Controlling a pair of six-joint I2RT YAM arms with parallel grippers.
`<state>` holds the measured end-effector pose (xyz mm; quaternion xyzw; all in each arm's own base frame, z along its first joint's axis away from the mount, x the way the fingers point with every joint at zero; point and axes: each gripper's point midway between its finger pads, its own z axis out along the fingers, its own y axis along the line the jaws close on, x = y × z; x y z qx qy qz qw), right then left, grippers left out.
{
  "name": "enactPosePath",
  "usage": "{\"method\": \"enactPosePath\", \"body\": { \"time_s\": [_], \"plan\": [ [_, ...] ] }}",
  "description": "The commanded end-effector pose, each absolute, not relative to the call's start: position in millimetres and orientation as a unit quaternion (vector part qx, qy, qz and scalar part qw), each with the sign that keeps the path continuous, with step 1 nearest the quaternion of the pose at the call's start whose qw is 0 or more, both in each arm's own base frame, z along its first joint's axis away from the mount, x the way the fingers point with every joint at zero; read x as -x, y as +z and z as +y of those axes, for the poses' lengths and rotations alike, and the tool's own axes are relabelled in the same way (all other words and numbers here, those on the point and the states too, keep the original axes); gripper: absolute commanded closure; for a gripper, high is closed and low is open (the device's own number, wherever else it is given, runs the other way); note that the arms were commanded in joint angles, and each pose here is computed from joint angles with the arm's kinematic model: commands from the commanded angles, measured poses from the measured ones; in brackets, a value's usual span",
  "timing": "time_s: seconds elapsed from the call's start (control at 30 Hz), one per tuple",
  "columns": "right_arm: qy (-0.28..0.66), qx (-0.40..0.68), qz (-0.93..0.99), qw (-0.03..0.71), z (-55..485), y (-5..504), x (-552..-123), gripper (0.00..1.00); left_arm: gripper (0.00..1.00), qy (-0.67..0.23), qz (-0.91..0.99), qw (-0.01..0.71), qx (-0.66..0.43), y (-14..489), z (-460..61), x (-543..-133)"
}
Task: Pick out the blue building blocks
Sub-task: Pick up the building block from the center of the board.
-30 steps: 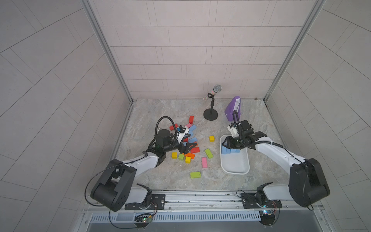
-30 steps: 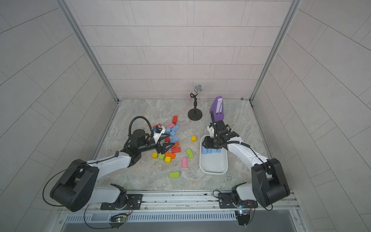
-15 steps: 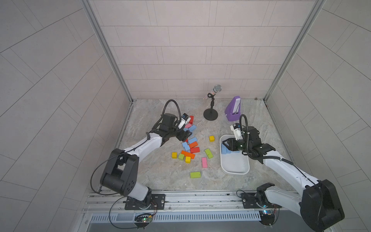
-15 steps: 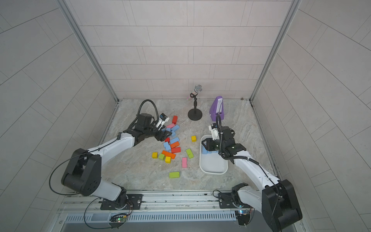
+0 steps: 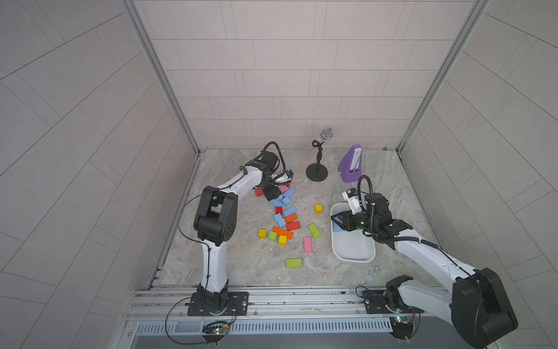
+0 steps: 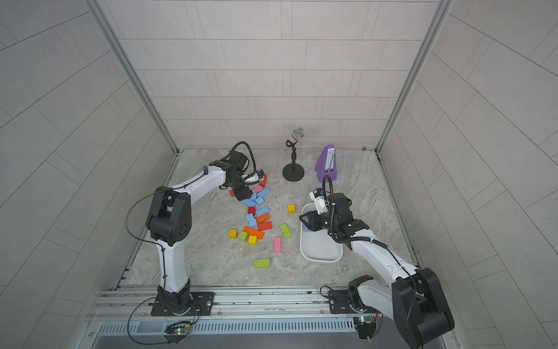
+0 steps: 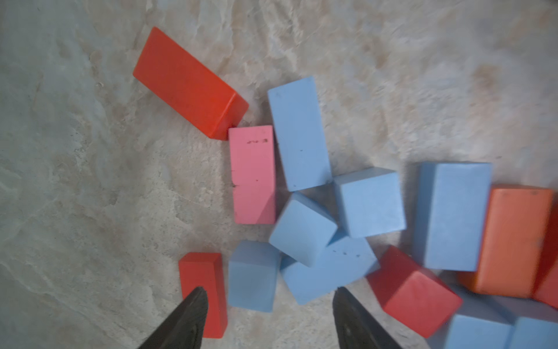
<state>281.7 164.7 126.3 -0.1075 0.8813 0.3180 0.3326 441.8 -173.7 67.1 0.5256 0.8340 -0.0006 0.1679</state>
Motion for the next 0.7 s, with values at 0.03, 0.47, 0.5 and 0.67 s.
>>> {"method": "enactPosePath", "body": {
  "time_s": [0.03, 0.47, 0.5, 0.67],
  "plan": [
    [0.323, 0.124, 0.873, 0.342, 168.5, 128.6, -280.8, 0.57, 0.29, 0.029, 0.824, 0.096, -0.558, 51.4, -156.0, -439.8],
    [0.335, 0.125, 0.874, 0.329, 172.7, 123.5, -280.8, 0.60, 0.50, 0.017, 0.826, 0.048, -0.561, 36.2, -153.1, -433.6],
    [0.335, 0.124, 0.874, 0.328, 172.6, 122.9, -280.6, 0.60, 0.52, 0.017, 0.826, 0.047, -0.561, 36.4, -152.4, -432.6],
    [0.334, 0.124, 0.873, 0.332, 172.1, 124.7, -281.3, 0.60, 0.65, 0.013, 0.826, 0.055, -0.561, 44.0, -151.1, -431.1]
  ]
}}
